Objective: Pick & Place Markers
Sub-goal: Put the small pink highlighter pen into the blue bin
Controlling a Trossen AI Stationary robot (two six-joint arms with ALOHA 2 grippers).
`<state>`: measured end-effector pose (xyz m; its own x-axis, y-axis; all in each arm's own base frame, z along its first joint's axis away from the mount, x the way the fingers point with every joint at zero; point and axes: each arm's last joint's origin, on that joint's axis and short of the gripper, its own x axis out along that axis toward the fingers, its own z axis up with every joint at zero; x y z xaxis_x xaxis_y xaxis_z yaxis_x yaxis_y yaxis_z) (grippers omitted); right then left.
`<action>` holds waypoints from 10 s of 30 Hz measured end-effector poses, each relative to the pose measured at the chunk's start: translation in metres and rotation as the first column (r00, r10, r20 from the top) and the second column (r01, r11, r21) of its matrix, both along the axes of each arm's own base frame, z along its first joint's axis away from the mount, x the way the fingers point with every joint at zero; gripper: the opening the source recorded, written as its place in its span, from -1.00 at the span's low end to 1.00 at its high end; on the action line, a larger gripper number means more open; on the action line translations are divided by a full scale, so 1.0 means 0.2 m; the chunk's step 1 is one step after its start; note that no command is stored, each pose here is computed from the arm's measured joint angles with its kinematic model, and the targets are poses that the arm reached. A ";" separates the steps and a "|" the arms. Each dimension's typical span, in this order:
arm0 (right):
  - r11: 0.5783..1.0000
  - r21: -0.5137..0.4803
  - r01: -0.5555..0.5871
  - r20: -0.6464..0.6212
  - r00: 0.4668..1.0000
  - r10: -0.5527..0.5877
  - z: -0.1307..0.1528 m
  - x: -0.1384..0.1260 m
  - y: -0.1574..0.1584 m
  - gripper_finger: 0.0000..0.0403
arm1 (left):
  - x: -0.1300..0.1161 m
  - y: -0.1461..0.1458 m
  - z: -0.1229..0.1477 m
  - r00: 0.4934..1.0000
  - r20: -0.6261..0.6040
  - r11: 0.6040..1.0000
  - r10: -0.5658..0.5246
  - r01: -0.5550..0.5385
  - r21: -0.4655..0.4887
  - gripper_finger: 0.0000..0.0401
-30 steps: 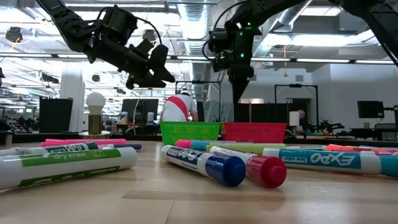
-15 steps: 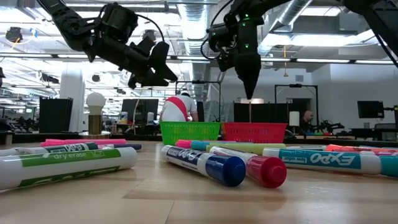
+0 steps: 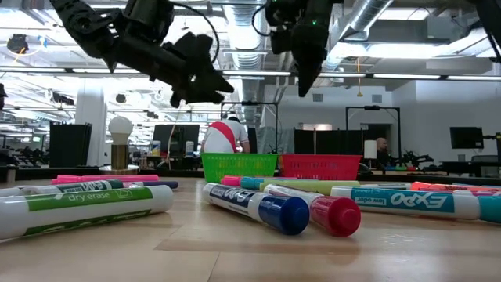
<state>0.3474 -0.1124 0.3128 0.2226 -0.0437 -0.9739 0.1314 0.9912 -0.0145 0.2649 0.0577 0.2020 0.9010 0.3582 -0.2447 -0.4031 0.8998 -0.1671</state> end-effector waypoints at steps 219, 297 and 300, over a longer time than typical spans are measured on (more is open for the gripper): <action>0.958 0.266 0.105 0.940 0.194 -0.282 -0.30 -1.14 0.46 -0.53 | 0.10 -0.73 -0.41 0.489 -0.711 0.788 -0.505 0.598 -0.149 -0.01; 0.959 0.264 0.102 0.945 0.171 -0.279 -0.29 -1.14 0.46 -0.53 | 0.07 -0.50 -0.07 0.710 -0.518 0.863 -0.477 0.492 -0.119 -0.74; 0.958 0.263 0.111 0.950 0.145 -0.278 -0.28 -1.14 0.46 -0.53 | 0.07 -0.43 0.05 0.797 -0.404 0.883 -0.450 0.463 -0.072 -0.75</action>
<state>0.1192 -0.0207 0.2572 0.9850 -0.1693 0.0348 0.1433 0.9124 0.3835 0.2788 -0.0280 0.2130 0.7884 -0.0574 -0.6125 0.0304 0.9981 -0.0543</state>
